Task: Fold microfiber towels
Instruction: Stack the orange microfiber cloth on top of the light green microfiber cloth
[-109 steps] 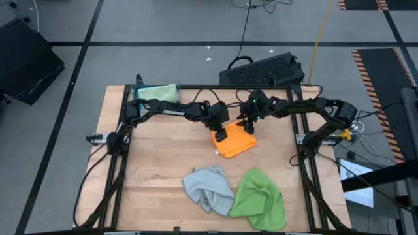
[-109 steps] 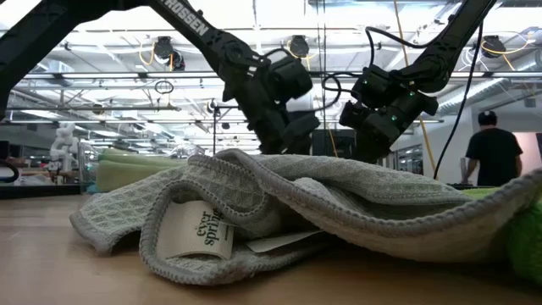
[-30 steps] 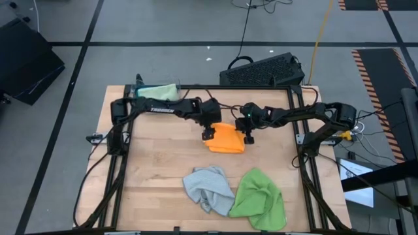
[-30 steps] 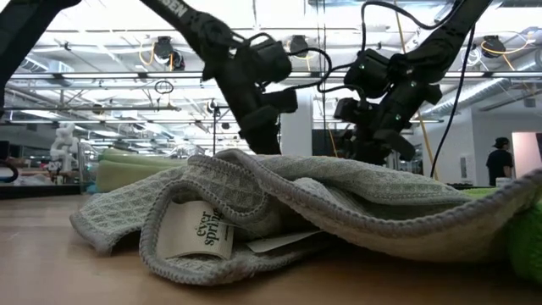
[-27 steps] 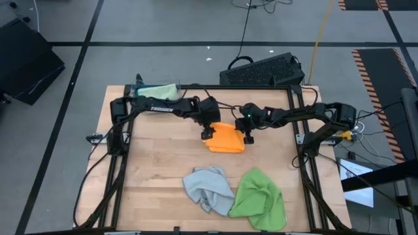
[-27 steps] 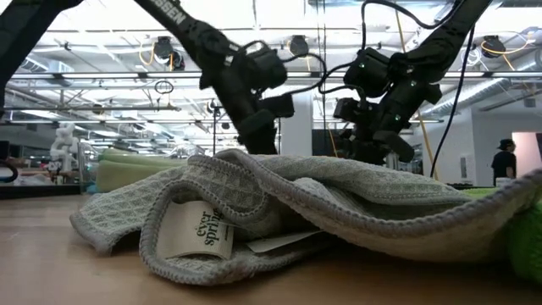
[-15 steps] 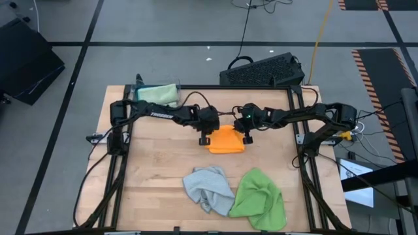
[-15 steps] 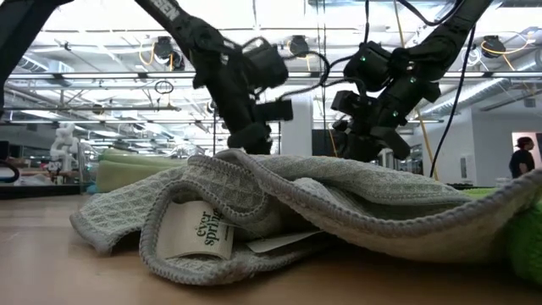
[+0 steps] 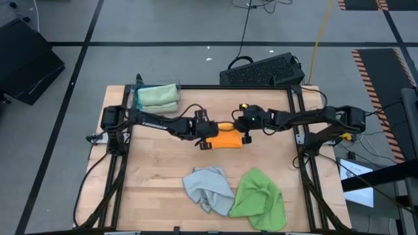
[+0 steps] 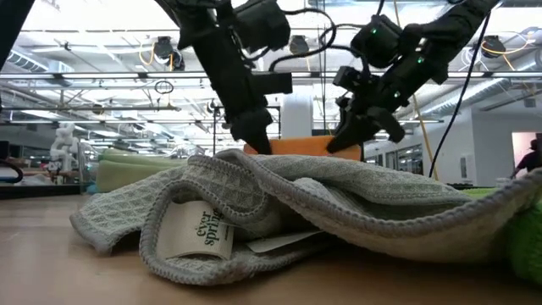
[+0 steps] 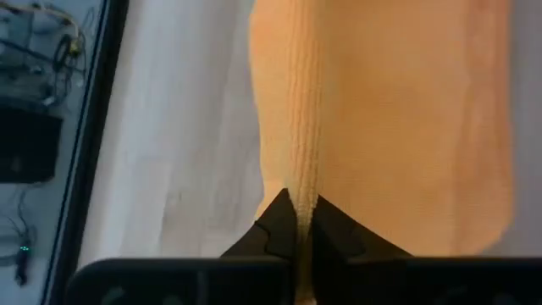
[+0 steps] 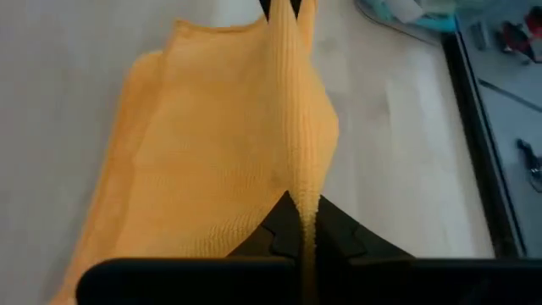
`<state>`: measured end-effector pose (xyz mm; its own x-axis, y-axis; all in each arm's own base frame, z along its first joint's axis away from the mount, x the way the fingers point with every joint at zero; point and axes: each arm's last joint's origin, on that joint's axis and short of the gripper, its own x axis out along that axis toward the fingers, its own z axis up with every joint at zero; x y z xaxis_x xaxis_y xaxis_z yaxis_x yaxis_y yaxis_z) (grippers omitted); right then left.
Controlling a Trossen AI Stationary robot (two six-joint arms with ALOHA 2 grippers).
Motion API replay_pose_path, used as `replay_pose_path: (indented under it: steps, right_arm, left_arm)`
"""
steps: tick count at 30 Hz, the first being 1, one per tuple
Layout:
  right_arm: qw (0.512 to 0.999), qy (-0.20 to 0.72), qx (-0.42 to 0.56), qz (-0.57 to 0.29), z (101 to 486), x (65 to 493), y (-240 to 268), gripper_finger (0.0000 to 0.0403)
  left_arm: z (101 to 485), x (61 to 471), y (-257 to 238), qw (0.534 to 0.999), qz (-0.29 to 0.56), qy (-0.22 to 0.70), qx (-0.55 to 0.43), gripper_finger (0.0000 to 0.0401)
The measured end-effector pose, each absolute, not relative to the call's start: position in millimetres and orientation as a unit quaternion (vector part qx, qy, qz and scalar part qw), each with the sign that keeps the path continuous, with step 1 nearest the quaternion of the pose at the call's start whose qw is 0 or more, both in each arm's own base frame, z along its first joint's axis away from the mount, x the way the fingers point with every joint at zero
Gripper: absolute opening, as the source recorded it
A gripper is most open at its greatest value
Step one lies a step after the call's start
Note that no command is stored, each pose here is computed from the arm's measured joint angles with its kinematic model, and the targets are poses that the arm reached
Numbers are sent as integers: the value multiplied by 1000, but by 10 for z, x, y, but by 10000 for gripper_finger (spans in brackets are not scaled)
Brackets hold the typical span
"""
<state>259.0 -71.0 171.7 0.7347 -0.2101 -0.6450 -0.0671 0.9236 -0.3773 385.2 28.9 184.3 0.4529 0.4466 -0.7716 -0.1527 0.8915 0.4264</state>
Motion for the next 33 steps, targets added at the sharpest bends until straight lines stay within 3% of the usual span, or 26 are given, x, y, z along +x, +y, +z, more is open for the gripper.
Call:
replay_pose_path:
  steps: [9, 19, 22, 29, 33]
  right_arm:
    - [936, 312, -164, 8, 1883, 2516, -518, 3]
    - [931, 329, -155, 7, 1773, 2444, -507, 4]
    - [931, 328, -157, 7, 1775, 2445, -508, 4]
    - [930, 327, -166, 7, 1778, 2448, -510, 4]
    - [930, 326, -167, 7, 1779, 2449, -510, 4]
  left_arm:
    - [1924, 3849, 123, 856, 140, 477, 142, 15]
    - [1937, 3881, 140, 876, 111, 461, 86, 15]
    - [1954, 3901, 161, 884, 107, 451, 64, 64]
    - [2105, 3997, 161, 902, 98, 416, 55, 221]
    - [2183, 4075, 249, 926, 87, 366, 41, 279]
